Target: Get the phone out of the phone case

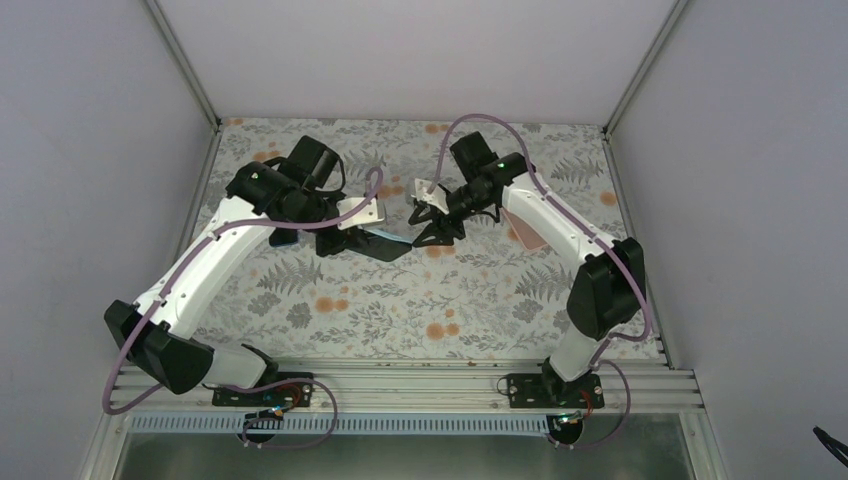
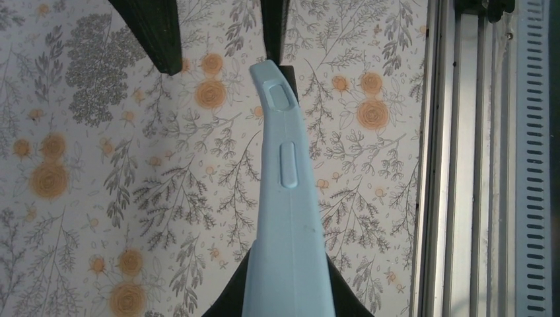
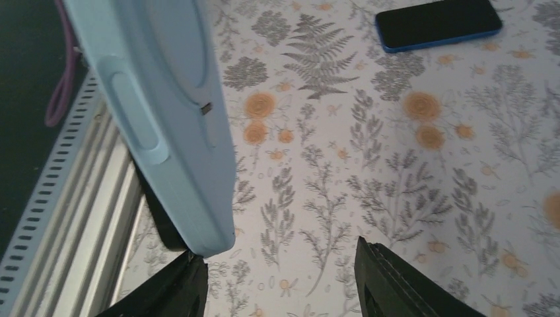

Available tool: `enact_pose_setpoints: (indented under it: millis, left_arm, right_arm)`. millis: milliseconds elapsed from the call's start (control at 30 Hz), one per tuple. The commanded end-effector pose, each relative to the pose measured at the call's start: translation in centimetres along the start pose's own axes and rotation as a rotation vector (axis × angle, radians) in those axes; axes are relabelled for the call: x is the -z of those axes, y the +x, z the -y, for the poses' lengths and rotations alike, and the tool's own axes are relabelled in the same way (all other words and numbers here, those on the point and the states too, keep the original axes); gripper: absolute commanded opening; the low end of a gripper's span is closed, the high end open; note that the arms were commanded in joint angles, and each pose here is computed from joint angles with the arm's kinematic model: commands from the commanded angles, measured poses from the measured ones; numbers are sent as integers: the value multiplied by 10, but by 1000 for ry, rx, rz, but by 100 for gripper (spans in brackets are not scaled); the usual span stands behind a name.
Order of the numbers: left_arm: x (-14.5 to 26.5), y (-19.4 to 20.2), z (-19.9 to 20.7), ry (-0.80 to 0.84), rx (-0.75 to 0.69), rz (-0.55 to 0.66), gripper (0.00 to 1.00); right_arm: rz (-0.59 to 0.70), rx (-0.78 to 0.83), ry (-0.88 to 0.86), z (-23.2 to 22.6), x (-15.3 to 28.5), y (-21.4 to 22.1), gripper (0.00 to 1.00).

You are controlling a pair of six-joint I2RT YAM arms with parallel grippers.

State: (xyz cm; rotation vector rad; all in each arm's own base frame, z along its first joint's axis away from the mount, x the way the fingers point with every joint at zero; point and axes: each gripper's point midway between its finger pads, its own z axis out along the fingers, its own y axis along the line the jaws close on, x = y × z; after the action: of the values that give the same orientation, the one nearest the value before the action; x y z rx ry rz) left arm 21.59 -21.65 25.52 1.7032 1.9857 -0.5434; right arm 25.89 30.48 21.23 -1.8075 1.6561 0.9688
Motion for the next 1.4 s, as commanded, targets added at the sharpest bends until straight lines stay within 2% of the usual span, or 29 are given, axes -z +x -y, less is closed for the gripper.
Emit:
enact_pose_setpoints:
  millis: [0, 233, 433, 633, 800, 867, 900, 933, 1000, 1033, 1067, 1100, 1200, 1300, 1367]
  left_arm:
    - [14, -41, 29, 139, -71, 181, 2]
    - [22, -50, 42, 206, -90, 233, 2]
    - [9, -50, 27, 172, -88, 222, 2]
    - [10, -60, -21, -24, -97, 225, 2]
    - [31, -78, -77, -221, -85, 314, 2]
    - [42, -88, -103, -313, -70, 349, 2]
    - [46, -90, -116, -362, -66, 356, 2]
    - [49, -92, -128, -411, -69, 354, 2]
    - [56, -95, -149, -504, -55, 346, 2]
    - [60, -95, -154, -521, -60, 336, 2]
    - [64, -96, -159, -534, -55, 323, 3]
    - [69, -98, -160, -538, -53, 315, 6]
    - [82, -96, -152, -519, -57, 266, 29]
    - [109, -84, -141, -574, -62, 203, 73]
    - [139, -78, -133, -657, -72, 174, 90]
  right_arm:
    - [59, 73, 145, 43, 4, -36, 58]
    - [68, 91, 164, 61, -2, -54, 58]
    - [176, 173, -51, 12, -16, -94, 68]
    - [323, 253, -339, -59, -17, -136, 72]
    - [420, 214, -498, -91, -17, -159, 72]
    - [439, 177, -563, -98, -24, -160, 67]
    - [441, 158, -590, -101, -27, -161, 60]
    - [438, 140, -614, -104, -32, -161, 48]
    - [426, 122, -631, -104, -37, -159, 9]
    - [419, 123, -624, -104, -37, -157, 4]
    - [414, 131, -607, -102, -35, -155, 3]
    - [409, 129, -591, -100, -32, -153, 3]
    - [390, 108, -509, -87, -17, -145, 3]
    - [380, 63, -383, -59, 6, -133, 3]
    - [375, 25, -277, -34, 28, -124, 3]
